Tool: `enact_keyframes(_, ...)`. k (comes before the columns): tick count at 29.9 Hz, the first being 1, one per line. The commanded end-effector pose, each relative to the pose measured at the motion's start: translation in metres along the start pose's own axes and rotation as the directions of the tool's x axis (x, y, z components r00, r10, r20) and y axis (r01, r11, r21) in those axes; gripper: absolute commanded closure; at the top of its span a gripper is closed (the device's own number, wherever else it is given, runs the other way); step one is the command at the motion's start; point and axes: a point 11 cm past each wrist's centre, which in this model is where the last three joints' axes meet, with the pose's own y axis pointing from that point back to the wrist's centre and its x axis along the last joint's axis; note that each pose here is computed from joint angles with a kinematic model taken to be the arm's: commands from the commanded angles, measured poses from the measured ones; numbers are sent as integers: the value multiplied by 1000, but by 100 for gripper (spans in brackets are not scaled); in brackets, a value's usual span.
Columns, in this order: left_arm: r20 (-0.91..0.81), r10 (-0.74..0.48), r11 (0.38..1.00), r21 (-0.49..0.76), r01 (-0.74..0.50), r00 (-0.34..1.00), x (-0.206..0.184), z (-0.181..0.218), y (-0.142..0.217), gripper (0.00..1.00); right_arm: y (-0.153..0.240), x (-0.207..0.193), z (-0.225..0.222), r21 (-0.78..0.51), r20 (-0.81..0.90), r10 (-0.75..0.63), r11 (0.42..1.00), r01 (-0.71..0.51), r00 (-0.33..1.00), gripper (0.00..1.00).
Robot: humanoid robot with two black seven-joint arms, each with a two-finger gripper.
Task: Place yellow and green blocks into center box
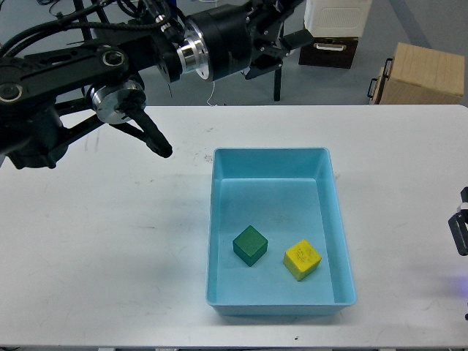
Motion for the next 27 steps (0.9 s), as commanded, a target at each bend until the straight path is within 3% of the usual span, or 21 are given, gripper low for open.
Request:
enact_keyframes(1,-229,59,971,-213,-109,972,35,11,33,1,-3,-1,2,-2,3,-7,1000,7,1000,0)
enact_keyframes(6,-413,165,880,-348,-323,896,89,2,109,0,-3,-1,3,-10,-12,-11,1000,10,1000,0)
enact_keyframes(10,-524,196,789,-419,-451,829,97,-5,165,0,-4,-3,7,-27,-38,-21,999,20,999,0)
enact_keyframes(15,-593,258,776,-343,-529,763,80,-44,226,1,-2,-3,11,-15,-17,-21,1000,21,1000,0)
enact_keyframes(19,-672,286,732,-307,-608,683,51,-71,279,0,2,0,10,-7,-18,-10,1000,9,1000,0)
enact_keyframes(27,-771,366,661,-180,-729,521,7,-128,339,0,22,7,6,6,-21,43,999,-43,999,0)
